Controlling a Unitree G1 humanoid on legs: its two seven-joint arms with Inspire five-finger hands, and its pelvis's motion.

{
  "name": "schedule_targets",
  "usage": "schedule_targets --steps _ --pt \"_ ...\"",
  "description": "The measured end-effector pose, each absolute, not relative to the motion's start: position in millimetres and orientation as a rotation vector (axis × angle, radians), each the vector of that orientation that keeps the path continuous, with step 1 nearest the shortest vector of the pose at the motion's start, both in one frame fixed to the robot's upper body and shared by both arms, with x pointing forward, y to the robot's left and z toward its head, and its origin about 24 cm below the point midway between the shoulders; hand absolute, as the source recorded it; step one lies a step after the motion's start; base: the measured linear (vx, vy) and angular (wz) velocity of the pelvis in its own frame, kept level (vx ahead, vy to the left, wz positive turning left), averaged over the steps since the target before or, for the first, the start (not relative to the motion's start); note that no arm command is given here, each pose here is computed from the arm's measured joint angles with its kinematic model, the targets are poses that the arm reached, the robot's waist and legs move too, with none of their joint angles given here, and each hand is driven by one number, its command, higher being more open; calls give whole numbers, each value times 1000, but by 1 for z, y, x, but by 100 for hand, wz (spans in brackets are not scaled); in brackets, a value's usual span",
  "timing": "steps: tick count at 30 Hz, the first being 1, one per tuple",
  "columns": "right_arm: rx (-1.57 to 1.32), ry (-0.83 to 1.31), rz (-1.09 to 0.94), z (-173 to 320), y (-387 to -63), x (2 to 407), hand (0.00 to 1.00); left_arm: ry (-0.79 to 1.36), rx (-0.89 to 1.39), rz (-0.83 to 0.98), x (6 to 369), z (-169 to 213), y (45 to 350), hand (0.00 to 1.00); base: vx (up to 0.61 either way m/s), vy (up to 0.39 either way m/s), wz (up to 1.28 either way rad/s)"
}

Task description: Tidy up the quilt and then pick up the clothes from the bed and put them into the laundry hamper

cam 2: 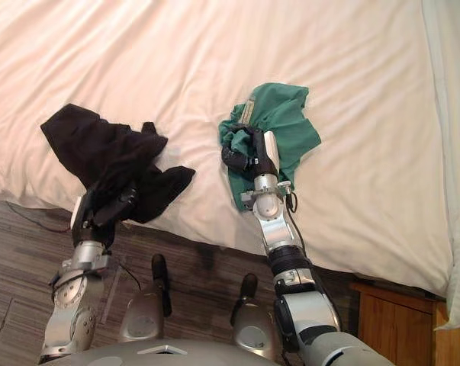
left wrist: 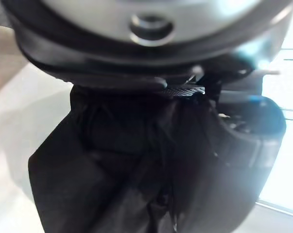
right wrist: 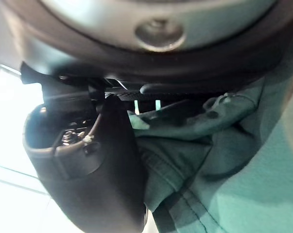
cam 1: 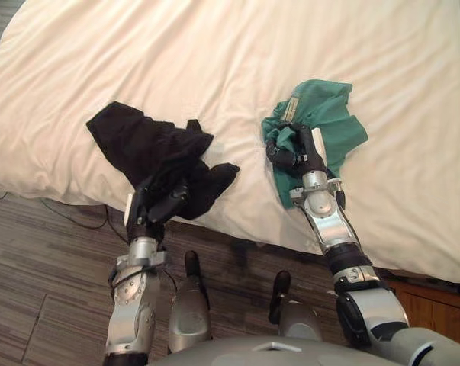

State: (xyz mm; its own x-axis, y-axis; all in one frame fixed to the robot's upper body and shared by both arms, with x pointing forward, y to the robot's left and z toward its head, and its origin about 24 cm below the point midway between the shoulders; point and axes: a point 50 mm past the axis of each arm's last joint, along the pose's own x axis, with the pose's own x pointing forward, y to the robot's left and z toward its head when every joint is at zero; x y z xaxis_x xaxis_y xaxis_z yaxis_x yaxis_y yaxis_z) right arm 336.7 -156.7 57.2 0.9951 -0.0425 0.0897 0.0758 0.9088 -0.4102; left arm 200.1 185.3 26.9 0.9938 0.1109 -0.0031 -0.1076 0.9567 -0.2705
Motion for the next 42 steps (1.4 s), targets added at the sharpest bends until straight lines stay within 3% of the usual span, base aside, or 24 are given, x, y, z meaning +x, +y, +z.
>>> schedule_targets --steps 2,4,8,11,13,19,23,26,29,33,37,40,42 --pt "-389 -4 -50 35 -162 322 0 44 -261 73 197 18 183 0 146 39 11" --pt "-260 150 -10 -10 -167 272 0 119 -262 39 189 6 179 0 243 42 18" --pt "-102 227 2 -28 -158 248 0 185 -282 46 181 -6 175 0 64 5 -9" --pt "360 305 -59 -50 -151 208 0 262 -329 135 177 -24 171 0 17 -38 53" --pt "489 345 -85 -62 -146 184 0 283 -384 170 177 -29 171 0 -7 -196 98" --pt "365 288 -126 -51 -162 176 0 323 -521 232 171 -39 151 0 -111 -211 112" --pt "144 289 -221 -45 -179 168 0 451 -444 322 149 -65 162 0 -68 -89 156" --pt "-14 358 -343 -49 -218 142 0 532 -416 299 138 -77 151 0 -105 -26 242" --pt "-33 410 -472 -56 -232 131 0 585 -346 356 140 -90 172 0 -131 -16 219" --pt "-76 489 -485 -64 -242 108 0 628 -311 372 130 -96 180 0 36 193 111" --pt "-16 640 -370 -91 -219 106 0 620 -313 330 141 -95 176 0 142 378 121" --pt "96 686 -111 -101 -155 115 0 604 -307 348 140 -92 182 0 239 370 76" --pt "138 679 -59 -99 -136 117 0 585 -309 348 138 -88 182 0 255 241 79"
